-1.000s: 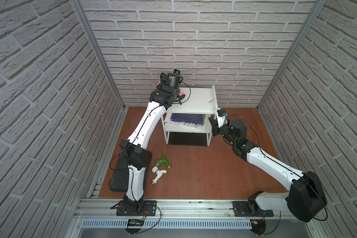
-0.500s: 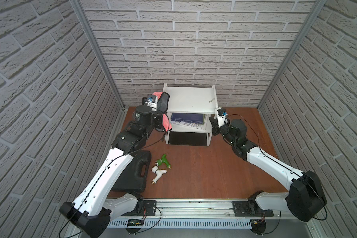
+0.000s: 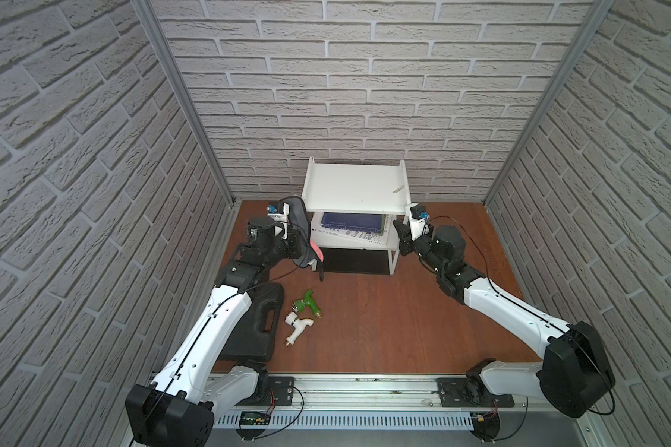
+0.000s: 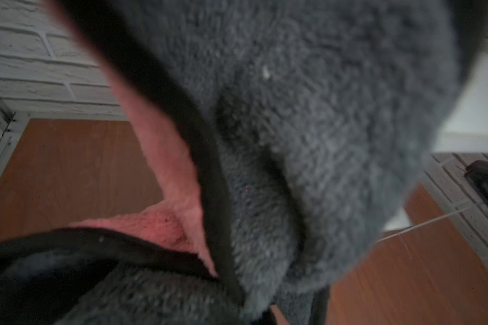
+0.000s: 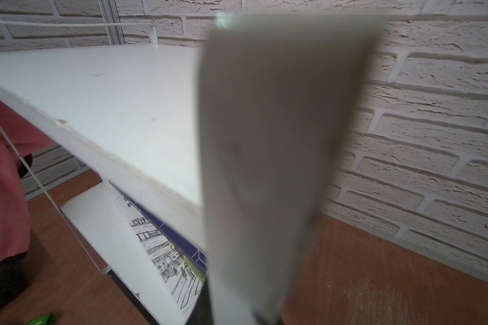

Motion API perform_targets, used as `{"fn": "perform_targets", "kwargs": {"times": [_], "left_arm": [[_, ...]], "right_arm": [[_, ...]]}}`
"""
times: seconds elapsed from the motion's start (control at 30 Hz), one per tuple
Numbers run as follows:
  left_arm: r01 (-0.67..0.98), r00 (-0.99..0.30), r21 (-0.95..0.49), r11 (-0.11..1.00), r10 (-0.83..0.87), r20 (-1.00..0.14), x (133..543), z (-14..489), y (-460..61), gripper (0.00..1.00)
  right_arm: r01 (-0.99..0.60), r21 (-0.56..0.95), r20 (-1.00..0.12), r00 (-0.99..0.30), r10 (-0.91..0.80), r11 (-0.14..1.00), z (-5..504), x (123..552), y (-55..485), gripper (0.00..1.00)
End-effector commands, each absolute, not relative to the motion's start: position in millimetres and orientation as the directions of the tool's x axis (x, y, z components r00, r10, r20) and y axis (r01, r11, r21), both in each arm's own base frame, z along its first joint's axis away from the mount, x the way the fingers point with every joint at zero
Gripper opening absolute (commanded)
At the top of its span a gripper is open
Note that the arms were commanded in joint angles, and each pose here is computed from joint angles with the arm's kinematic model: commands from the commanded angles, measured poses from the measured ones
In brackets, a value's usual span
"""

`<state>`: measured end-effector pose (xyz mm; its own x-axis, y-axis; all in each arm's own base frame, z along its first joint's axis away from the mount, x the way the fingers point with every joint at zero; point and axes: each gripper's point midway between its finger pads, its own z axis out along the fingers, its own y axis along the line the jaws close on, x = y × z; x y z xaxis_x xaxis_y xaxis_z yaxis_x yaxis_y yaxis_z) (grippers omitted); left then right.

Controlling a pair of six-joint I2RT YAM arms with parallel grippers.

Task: Wipe the bookshelf clean with a cloth
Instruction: Wipe the dust from the shelf.

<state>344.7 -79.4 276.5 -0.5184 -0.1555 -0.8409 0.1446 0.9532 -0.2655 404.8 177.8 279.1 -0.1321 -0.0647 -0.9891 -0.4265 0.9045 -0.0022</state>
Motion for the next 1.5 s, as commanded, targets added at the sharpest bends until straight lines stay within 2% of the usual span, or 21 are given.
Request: {"fn": "perform_targets", "kwargs": {"times": [0.0,0.13,0.23,0.3,0.4,0.47,0.53,0.67,0.83,1.03,1.13,1.23,1.37,1.47], "left_arm": [[0.215,-0.352,-0.279,0.936,-0.192,-0.916,331.4,339.7,-79.9,0.00],[0.358,-0.388,-0.359,0.862,-0.212,-0.897,326.5,366.9,-112.4,0.00],[0.383,-0.401,-0.338,0.860,-0.175,-0.899,334.1,368.8,-132.2,0.00],[0.333,-0.391,-0.294,0.896,-0.152,-0.908,344.1,365.8,-126.1,0.00],[0.145,-0.389,-0.198,0.969,-0.128,-0.912,351.0,361.5,-89.8,0.00],[0.025,-0.342,-0.146,0.989,-0.128,-0.931,343.3,366.4,-61.8,0.00],[0.009,-0.273,-0.175,0.985,-0.165,-0.948,332.3,380.6,-46.9,0.00],[0.086,-0.260,-0.252,0.964,-0.223,-0.940,337.2,397.2,-45.6,0.00],[0.084,-0.260,-0.210,0.974,-0.182,-0.948,375.6,401.6,-42.0,0.00],[0.347,-0.290,-0.304,0.887,-0.207,-0.934,450.9,426.3,-72.7,0.00],[0.343,-0.303,-0.308,0.888,-0.206,-0.931,485.7,423.5,-71.7,0.00],[0.390,-0.309,-0.329,0.860,-0.214,-0.927,500.0,427.0,-79.9,0.00],[0.455,-0.307,-0.339,0.823,-0.213,-0.928,479.8,430.6,-98.2,0.00],[0.481,-0.281,-0.338,0.809,-0.223,-0.934,434.2,432.4,-102.1,0.00]], "right_arm": [[-0.346,-0.037,-0.971,-0.209,-0.115,0.937,251.0,412.1,150.7,0.02],[-0.310,-0.039,-0.977,-0.189,-0.101,0.950,260.9,416.9,137.7,0.03],[-0.297,-0.075,-0.978,-0.164,-0.128,0.952,268.5,420.3,129.3,0.03],[-0.284,-0.090,-0.979,-0.150,-0.137,0.954,273.6,422.1,123.4,0.03],[-0.286,-0.102,-0.980,-0.134,-0.145,0.953,277.2,422.0,119.1,0.02],[-0.302,-0.107,-0.978,-0.139,-0.155,0.947,274.8,420.4,121.3,0.03],[-0.346,-0.118,-0.976,-0.133,-0.173,0.931,273.1,416.6,127.8,0.03],[-0.409,-0.124,-0.979,-0.097,-0.178,0.904,269.8,410.9,138.5,0.03],[-0.478,-0.111,-0.979,-0.097,-0.178,0.871,270.7,409.3,151.6,0.07],[-0.505,-0.084,-0.985,-0.090,-0.149,0.859,277.0,412.5,158.8,0.08],[-0.512,-0.059,-0.987,-0.097,-0.126,0.857,276.5,413.8,161.1,0.08],[-0.522,-0.042,-0.989,-0.102,-0.111,0.852,275.7,414.4,163.8,0.08],[-0.527,-0.034,-0.988,-0.113,-0.109,0.849,272.6,414.8,164.7,0.08],[-0.524,-0.030,-0.987,-0.119,-0.108,0.851,270.5,414.2,164.2,0.08]]}}
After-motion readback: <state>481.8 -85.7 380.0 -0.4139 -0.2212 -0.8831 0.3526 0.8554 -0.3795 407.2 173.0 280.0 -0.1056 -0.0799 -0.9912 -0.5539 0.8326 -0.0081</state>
